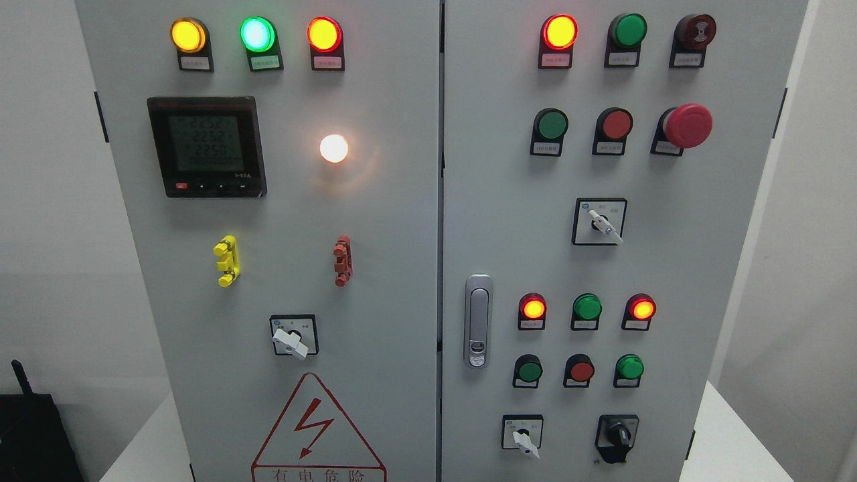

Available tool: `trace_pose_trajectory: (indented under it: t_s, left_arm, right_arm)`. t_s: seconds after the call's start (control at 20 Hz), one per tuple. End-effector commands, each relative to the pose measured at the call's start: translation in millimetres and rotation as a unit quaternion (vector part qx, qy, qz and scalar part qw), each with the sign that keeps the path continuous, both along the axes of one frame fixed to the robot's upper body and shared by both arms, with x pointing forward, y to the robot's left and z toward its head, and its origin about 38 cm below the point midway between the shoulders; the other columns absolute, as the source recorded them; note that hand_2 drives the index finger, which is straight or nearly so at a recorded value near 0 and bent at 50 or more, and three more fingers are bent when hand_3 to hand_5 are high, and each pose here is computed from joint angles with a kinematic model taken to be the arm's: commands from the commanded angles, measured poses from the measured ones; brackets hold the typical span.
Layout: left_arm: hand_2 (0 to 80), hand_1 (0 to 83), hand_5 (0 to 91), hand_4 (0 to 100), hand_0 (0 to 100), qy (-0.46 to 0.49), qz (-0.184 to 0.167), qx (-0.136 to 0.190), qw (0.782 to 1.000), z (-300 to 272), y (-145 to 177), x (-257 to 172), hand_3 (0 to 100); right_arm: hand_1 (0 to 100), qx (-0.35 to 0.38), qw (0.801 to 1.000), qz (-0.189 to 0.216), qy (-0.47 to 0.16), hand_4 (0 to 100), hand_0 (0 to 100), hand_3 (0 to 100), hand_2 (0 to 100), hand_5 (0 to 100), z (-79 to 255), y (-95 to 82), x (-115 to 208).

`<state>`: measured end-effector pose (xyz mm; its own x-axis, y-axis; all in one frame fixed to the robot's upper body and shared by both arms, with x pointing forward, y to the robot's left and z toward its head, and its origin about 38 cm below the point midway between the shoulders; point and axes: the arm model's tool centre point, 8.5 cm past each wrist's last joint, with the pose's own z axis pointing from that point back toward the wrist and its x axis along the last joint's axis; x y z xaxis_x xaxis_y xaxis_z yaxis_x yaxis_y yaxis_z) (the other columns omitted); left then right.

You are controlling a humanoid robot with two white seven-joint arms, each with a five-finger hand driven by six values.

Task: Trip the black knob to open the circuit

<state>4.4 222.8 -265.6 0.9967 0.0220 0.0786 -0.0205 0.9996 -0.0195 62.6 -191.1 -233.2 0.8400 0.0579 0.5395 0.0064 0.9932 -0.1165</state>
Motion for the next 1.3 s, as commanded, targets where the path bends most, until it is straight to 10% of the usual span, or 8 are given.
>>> trace_pose_trajectory:
  t_s: [0.0,0.25,0.8,1.25]
  left_arm:
    - [0.0,38.9,0.0,0,12,-0.002,0.002,-0.001,1.000,0,-1,2,0]
    - [0.0,38.9,0.0,0,12,-0.002,0.002,-0.001,1.000,0,-1,2,0]
    - [0.0,38.9,0.0,0,12,-0.002,0.002,-0.001,1.000,0,-1,2,0]
    - [0.0,38.9,0.0,0,12,-0.002,0.002,-0.001,1.000,0,-1,2,0]
  right_arm:
    - [17,0.001,0.999,-0.013,-0.039,31,0,38,0,24,10,1.7,14]
    - [16,0.011,0.993,-0.023,-0.112,49,0,69,0,41,32,4.6,39]
    - [13,0.012,0.968,-0.047,-0.246,85,0,100,0,88,66,0.4,80]
    - [11,0.016,0.940,-0.069,-0.334,95,0,100,0,98,90,-0.9,104]
